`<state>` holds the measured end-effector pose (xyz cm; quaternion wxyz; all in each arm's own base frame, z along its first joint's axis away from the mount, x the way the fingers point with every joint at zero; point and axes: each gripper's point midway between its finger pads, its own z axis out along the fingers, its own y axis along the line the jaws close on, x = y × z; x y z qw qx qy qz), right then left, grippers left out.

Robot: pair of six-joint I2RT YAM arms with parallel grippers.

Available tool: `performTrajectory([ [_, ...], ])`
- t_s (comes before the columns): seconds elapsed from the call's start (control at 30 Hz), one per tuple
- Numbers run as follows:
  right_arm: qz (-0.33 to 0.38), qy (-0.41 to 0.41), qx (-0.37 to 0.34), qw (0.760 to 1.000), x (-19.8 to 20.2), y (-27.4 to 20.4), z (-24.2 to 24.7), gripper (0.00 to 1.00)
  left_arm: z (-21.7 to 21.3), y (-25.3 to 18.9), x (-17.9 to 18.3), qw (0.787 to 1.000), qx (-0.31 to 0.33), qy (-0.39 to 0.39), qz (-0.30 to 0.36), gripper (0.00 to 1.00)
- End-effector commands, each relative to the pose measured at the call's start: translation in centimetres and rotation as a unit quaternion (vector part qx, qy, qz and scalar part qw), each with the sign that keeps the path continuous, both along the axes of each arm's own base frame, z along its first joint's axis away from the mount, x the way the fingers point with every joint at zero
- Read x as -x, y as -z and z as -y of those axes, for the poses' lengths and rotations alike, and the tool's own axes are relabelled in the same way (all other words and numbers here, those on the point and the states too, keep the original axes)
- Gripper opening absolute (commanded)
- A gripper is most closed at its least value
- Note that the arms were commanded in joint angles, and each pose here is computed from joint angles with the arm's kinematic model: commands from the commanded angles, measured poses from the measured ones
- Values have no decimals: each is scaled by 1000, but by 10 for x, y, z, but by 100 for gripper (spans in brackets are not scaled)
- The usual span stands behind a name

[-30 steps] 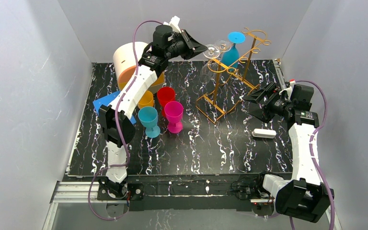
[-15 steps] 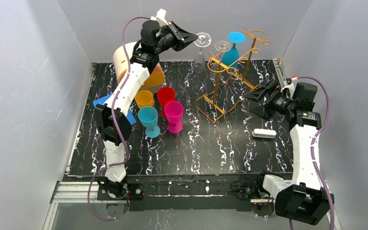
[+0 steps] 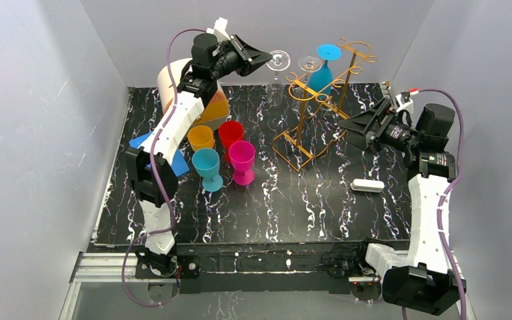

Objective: Take the wine glass off the wine glass rack
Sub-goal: Place the wine glass at the center of the board.

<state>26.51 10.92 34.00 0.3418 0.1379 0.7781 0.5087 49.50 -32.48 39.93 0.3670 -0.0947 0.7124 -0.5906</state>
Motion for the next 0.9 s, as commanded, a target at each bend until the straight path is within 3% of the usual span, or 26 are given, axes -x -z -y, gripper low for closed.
performTrajectory([
  [0.0, 70, -57, -7, 996, 16, -36, -14, 99, -24, -90, 57, 995, 23, 11, 97, 0],
  [0.13, 76, -91, -11, 993, 20, -31, -23, 98, -35, -80, 82, 995, -21, 13, 96, 0],
  [0.33, 66, -119, -15, 991, 24, -21, -31, 96, -49, -91, 133, 991, -12, 37, 125, 0],
  [0.53, 58, -131, -32, 989, 24, -15, -46, 94, -59, -73, 180, 990, -31, 71, 117, 0],
  [0.87, 71, -151, -39, 985, 32, -35, -107, 92, -48, -55, 222, 988, -33, 107, 105, 0],
])
